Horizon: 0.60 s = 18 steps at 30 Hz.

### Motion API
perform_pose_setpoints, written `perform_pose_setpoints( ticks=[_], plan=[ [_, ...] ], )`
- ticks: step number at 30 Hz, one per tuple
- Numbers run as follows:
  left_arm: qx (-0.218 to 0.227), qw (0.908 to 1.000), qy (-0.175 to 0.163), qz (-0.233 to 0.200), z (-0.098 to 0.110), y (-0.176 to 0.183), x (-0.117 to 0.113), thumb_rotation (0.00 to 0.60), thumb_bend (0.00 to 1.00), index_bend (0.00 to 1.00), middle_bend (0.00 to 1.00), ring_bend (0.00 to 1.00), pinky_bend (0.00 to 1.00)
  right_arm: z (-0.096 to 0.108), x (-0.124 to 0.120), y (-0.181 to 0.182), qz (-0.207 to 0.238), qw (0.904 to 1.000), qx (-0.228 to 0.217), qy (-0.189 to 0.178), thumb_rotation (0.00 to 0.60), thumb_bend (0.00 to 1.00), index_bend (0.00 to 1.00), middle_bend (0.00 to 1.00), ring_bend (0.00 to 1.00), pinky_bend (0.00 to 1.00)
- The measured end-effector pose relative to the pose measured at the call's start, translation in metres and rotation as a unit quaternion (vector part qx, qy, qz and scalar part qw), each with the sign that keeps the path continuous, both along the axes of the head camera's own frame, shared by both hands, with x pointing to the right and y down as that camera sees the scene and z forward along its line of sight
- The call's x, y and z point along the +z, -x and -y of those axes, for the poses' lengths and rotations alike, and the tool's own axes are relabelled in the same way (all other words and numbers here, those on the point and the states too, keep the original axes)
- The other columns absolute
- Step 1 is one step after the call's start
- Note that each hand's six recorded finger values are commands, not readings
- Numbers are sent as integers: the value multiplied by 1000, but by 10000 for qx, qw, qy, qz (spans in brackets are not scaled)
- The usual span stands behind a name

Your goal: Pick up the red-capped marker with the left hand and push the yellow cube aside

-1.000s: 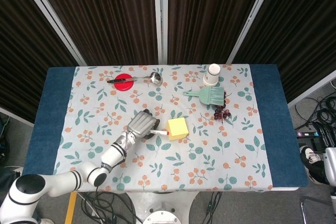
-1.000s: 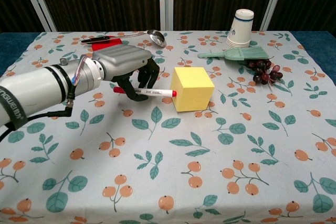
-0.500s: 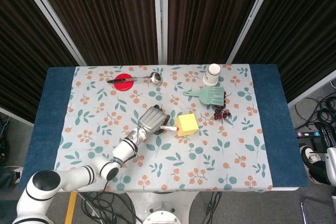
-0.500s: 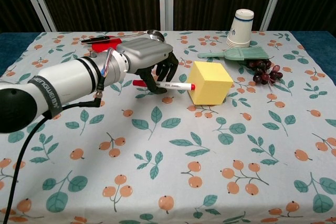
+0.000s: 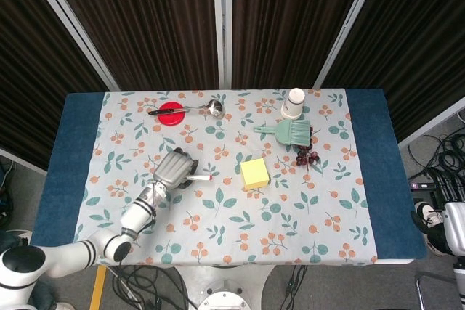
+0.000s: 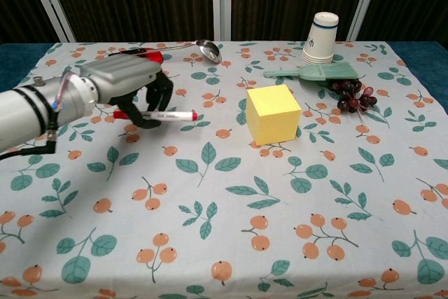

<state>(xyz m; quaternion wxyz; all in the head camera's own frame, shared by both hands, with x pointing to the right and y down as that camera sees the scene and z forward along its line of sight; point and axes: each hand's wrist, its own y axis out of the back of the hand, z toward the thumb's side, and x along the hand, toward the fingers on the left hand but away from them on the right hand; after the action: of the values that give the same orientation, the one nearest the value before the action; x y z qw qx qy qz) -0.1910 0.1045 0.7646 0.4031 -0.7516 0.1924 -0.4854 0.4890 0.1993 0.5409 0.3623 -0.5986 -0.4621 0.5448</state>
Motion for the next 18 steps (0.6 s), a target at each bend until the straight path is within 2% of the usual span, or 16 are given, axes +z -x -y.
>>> perform_pose_setpoints(
  ticks=[5,10,14,18],
  plan=[
    [-136,9994,167,275,-10,25,3,600,386,377,477,340,311,0,0,8,37,10000,-91,-9,600,176,0,87,0,0],
    [-288,9987,187,373,-16,42,-1,600,378,288,396,275,310,0,-2,10,19,9999,-105,-36,600,175,0,87,0,0],
    [-585,9978,-14,308,-12,59,-17,600,377,282,391,272,300,1,-4,10,8,9999,-113,-47,600,176,0,87,0,0],
    [-1124,9922,-409,366,-3,102,-42,600,363,282,391,272,279,2,-4,7,-17,10000,-77,-30,600,176,0,87,0,0]
  ],
)
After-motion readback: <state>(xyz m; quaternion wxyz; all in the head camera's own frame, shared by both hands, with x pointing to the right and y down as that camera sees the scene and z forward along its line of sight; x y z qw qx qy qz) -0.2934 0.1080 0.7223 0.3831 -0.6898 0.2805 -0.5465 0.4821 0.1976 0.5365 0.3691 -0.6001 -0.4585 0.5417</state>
